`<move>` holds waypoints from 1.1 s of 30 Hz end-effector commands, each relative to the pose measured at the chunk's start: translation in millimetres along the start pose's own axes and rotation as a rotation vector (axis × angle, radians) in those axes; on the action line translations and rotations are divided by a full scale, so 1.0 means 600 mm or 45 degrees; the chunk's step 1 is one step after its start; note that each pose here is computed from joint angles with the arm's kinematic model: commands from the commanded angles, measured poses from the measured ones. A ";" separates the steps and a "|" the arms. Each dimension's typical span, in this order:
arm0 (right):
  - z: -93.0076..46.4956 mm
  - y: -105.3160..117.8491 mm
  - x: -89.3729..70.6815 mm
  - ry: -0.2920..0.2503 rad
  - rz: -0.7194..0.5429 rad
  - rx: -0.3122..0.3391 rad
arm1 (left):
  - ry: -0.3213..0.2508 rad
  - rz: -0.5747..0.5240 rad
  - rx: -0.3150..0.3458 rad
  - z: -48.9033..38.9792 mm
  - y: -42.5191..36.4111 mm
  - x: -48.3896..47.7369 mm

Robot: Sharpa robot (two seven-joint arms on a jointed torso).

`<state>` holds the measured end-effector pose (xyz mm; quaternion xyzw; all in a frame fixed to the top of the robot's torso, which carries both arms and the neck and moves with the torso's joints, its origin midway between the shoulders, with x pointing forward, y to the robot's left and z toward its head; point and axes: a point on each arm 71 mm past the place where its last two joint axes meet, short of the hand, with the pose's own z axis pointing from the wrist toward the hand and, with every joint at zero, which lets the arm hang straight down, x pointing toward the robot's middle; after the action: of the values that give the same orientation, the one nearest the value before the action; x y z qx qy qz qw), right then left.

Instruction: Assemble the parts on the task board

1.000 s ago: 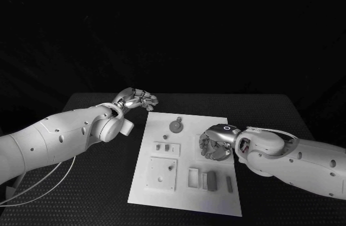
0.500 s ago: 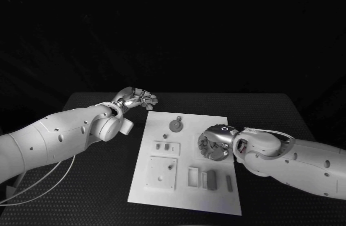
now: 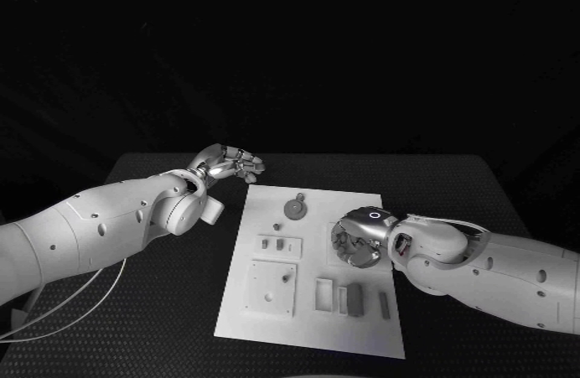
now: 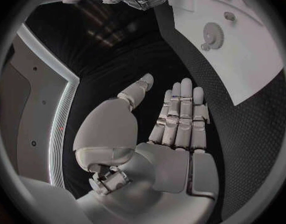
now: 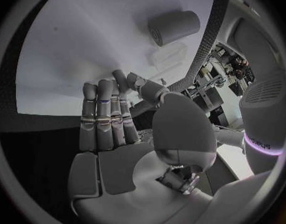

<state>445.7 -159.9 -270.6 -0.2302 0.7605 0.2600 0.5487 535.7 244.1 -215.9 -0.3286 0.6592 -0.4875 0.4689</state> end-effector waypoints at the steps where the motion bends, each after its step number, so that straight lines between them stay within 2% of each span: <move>1: 0.001 0.007 0.002 -0.019 -0.026 -0.019 | 0.018 -0.013 0.009 0.001 -0.003 0.003; 16: -0.010 0.004 -0.009 -0.125 -0.001 -0.012 | 0.015 -0.012 0.010 0.000 -0.002 0.002; 24: -0.017 0.011 -0.028 -0.194 0.015 -0.027 | 0.009 -0.006 0.012 0.000 -0.002 0.000; 28: -0.018 0.022 -0.041 -0.236 0.035 -0.050 | 0.005 -0.005 0.010 0.000 -0.001 -0.002; 33: -0.014 0.045 -0.048 -0.253 0.058 -0.091 | 0.005 -0.006 0.010 0.001 -0.001 -0.002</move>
<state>432.9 -147.2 -239.6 -0.2083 0.7061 0.3087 0.6023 536.5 246.8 -216.0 -0.3297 0.6588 -0.4853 0.4710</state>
